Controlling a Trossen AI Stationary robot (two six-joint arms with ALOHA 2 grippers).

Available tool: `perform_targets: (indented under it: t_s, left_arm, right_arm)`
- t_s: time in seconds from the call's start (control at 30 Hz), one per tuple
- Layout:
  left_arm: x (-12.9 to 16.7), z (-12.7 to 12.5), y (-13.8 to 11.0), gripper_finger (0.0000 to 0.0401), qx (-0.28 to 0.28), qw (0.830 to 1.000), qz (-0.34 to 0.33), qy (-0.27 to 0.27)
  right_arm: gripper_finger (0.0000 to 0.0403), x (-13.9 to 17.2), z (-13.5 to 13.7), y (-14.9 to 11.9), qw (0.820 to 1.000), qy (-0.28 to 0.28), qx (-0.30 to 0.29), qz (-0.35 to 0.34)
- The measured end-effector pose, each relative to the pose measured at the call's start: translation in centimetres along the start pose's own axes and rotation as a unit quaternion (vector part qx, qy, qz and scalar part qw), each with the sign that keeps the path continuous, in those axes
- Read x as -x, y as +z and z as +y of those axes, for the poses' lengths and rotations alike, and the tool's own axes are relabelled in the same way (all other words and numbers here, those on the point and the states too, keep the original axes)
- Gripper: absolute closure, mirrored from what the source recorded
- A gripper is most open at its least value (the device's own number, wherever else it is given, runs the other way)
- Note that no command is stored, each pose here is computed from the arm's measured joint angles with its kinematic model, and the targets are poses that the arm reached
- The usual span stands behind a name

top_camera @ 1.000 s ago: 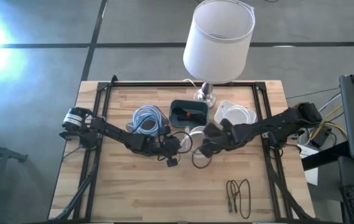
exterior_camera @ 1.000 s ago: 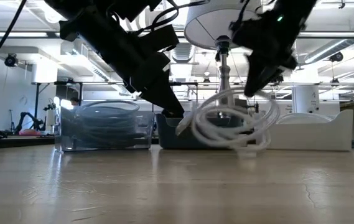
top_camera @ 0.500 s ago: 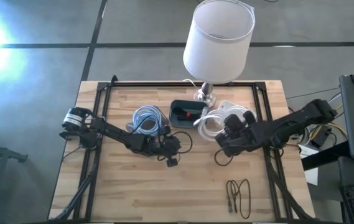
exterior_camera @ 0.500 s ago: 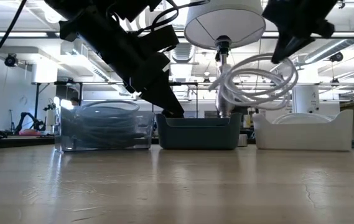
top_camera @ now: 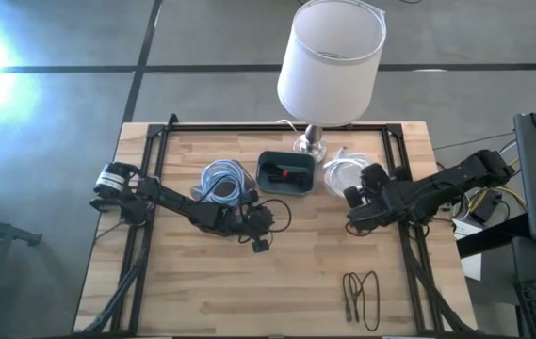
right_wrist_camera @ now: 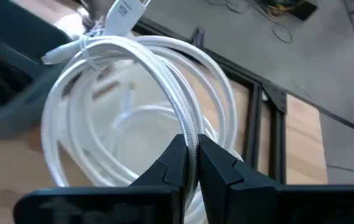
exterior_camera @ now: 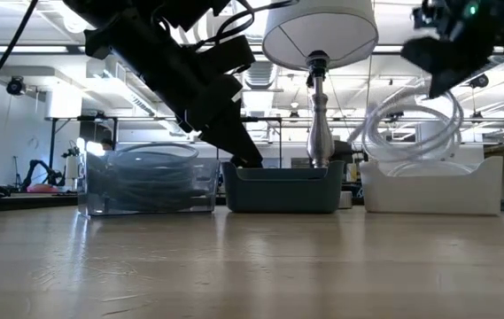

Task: Pick & Place USB Port
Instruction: Put the white HDMI cable into the white bin, then put the black USB cable into the blue bin

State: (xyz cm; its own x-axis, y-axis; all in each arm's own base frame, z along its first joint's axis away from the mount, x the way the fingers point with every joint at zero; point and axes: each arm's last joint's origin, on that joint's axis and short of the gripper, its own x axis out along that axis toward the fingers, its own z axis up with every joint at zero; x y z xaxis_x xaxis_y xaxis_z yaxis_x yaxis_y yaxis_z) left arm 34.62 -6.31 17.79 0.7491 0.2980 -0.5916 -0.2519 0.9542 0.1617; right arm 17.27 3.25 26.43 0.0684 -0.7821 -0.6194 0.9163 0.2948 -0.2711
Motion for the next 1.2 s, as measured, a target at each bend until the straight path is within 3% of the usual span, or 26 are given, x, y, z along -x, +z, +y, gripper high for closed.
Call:
perform_targets:
  t_s: [0.27,0.47,0.9,1.07,1.2]
  left_arm:
    - [0.0,0.0,0.0,0.0301,0.001,1.0,-0.001,0.0]
    - [0.0,0.0,0.1,0.0301,0.001,1.0,-0.002,0.0]
    - [-0.1,0.3,0.2,0.0301,0.005,1.0,-0.005,0.003]
    - [-0.1,0.3,0.2,0.0301,0.005,1.0,-0.004,0.003]
    - [-0.1,0.3,0.2,0.0301,0.005,1.0,-0.004,0.003]
  right_arm:
    - [0.038,-3.4,-1.0,-2.5,0.997,-0.074,-0.02,0.009]
    - [0.0366,-4.3,-1.4,-3.7,0.995,-0.095,-0.025,0.008]
    - [0.0299,-4.3,-0.7,-3.6,0.997,-0.068,-0.021,0.016]
    - [0.0286,-3.1,-0.1,-2.2,0.999,-0.04,-0.003,0.02]
    - [0.0281,-1.6,0.5,-0.6,0.997,0.001,0.003,0.073]
